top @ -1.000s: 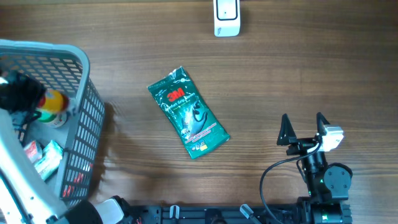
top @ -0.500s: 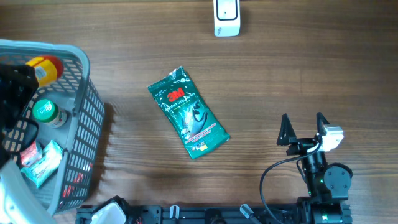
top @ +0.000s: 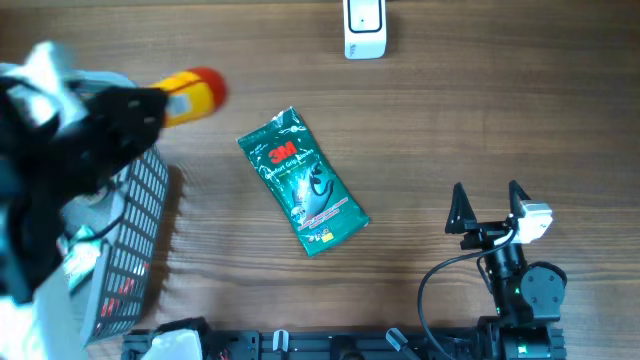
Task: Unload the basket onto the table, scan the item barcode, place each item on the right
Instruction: 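Grasp the yellow-labelled bottle with green cap with the left gripper, then carry the yellow bottle and set it upright beside the packet, then return the left gripper to the basket and grasp the green-lidded jar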
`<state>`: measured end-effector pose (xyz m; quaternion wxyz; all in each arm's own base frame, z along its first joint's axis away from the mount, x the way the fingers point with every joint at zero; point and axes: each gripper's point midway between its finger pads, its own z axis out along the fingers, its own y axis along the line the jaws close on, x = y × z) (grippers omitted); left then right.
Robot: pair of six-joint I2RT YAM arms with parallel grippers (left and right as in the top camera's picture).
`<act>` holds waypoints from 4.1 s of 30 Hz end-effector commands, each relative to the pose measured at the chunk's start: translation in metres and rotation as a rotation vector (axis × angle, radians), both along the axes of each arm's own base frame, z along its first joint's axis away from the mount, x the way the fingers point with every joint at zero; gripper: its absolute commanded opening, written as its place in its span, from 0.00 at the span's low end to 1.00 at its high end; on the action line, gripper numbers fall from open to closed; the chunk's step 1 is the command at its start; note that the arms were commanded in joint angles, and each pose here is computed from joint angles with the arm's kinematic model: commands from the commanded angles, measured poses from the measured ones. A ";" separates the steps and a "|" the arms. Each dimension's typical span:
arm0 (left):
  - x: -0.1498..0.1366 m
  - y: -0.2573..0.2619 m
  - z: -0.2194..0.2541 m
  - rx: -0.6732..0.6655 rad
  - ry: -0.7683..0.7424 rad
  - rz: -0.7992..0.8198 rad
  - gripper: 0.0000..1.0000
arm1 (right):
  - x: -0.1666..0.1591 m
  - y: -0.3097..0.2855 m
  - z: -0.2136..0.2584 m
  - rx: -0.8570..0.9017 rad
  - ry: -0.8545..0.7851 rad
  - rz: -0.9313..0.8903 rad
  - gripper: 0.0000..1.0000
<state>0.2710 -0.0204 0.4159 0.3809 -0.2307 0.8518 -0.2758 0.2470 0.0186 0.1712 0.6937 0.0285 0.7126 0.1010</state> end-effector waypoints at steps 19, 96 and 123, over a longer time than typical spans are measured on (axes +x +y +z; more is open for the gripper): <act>0.091 -0.242 -0.216 0.323 0.415 -0.667 0.35 | 0.000 -0.005 0.000 0.010 -0.001 -0.024 1.00; 0.057 0.078 -0.031 0.452 0.097 0.301 1.00 | 0.000 -0.005 0.000 0.010 -0.001 -0.024 1.00; 0.023 0.234 -0.254 0.334 0.549 0.639 1.00 | 0.000 -0.005 0.000 0.010 -0.001 -0.024 1.00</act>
